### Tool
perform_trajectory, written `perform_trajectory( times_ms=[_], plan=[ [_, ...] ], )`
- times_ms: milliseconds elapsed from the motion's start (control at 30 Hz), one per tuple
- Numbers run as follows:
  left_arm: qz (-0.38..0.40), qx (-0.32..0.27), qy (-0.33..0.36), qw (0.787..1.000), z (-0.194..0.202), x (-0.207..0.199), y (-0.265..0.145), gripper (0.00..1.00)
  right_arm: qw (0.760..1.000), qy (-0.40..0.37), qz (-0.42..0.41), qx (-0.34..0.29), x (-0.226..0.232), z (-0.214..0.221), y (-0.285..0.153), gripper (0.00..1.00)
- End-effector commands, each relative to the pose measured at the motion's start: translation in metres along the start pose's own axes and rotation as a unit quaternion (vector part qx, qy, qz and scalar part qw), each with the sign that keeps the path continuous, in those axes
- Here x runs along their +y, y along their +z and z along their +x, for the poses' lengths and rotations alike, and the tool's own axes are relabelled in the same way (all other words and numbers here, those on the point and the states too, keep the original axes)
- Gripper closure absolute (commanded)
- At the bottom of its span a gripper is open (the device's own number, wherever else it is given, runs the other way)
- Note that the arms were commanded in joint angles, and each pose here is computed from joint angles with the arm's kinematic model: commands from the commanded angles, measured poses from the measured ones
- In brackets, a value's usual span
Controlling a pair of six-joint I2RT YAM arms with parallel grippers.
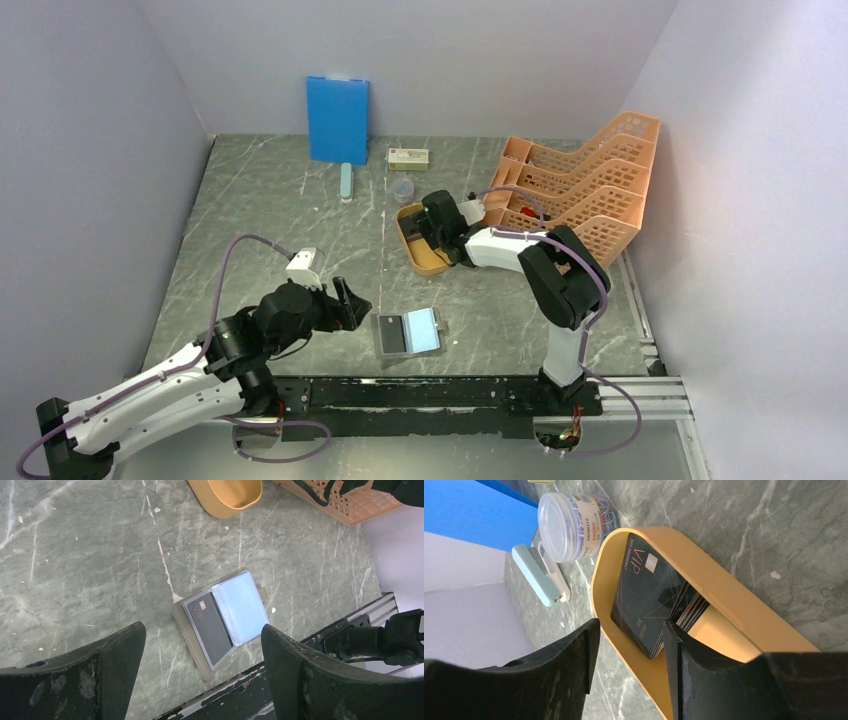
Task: Put the credit cards into the card holder
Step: Pick up the credit card from the storage box.
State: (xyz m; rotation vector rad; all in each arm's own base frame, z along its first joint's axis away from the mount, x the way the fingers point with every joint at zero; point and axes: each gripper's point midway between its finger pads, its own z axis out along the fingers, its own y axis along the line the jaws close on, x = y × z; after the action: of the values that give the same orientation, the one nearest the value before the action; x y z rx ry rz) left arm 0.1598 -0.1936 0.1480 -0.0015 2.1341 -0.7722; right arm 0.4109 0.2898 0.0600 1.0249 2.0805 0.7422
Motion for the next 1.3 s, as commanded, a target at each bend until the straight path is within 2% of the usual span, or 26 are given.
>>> perform_trajectory(
  times_ms=[0,167,567,1267],
  plan=[
    [-0.015,0.000,0.000,1.000,0.004,0.008,0.001,0.11,0.999,-0.020,0.027,-0.011,-0.012,0.004,0.003,0.45],
    [-0.014,0.004,-0.002,1.000,0.005,0.006,0.002,0.11,0.999,-0.021,0.031,-0.007,-0.013,0.007,0.002,0.43],
    [-0.015,0.003,-0.006,1.000,0.006,0.009,0.000,0.11,0.999,-0.035,0.012,-0.019,-0.006,-0.007,-0.030,0.42],
    [-0.011,0.008,-0.008,1.000,0.006,0.004,0.003,0.11,0.997,-0.042,0.060,-0.014,-0.018,0.007,0.006,0.43]
  ],
)
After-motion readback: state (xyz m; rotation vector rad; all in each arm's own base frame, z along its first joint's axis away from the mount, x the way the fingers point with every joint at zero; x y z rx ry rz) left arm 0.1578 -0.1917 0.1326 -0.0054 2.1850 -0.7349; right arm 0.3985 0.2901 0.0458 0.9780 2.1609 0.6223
